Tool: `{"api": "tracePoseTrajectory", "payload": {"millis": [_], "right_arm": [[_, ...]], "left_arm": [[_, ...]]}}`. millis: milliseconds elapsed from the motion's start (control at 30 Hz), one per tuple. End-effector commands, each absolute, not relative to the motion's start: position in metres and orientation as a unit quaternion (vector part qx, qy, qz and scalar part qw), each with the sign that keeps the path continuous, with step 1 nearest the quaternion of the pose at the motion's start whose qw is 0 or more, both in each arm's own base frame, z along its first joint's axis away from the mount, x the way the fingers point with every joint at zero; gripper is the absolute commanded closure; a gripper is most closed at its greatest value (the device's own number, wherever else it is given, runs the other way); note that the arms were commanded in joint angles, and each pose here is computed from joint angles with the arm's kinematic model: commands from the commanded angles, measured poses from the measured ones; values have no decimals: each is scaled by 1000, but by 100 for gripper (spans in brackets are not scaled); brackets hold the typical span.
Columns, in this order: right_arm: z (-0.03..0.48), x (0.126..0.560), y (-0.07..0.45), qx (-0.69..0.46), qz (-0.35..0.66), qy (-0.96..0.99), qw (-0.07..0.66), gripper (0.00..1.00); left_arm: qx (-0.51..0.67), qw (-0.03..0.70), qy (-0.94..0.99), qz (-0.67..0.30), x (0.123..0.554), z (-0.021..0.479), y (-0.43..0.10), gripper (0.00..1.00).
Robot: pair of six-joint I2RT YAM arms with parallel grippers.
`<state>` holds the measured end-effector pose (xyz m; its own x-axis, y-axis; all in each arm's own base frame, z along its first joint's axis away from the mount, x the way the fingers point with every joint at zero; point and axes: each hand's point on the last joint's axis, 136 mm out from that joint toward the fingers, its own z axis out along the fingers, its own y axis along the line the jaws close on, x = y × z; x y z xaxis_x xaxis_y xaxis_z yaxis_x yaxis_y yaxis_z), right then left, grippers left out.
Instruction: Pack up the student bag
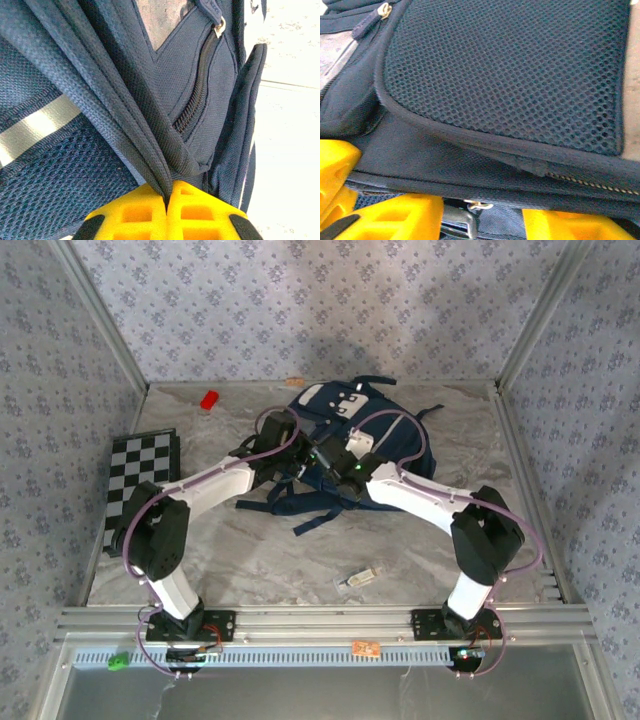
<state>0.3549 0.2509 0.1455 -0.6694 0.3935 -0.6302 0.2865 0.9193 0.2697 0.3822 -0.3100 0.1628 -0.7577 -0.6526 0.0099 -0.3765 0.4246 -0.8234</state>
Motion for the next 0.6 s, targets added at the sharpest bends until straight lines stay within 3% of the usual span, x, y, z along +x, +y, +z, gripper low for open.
{"api": "tracePoseTrajectory", "payload": {"millis": [0,133,400,567], "right_arm": [[156,349,217,209,3,903,376,59],[152,339,209,191,3,914,357,63],[155,360,256,115,49,925,358,66],[149,367,257,115,39,926,358,73]], "left_arm": [[-283,173,815,-476,376,204,-310,100],[-282,179,814,-475,377,206,-304,100],[-277,178,814,-479,380,208,-308,100],[-276,178,816,-476,379,208,-307,100]]}}
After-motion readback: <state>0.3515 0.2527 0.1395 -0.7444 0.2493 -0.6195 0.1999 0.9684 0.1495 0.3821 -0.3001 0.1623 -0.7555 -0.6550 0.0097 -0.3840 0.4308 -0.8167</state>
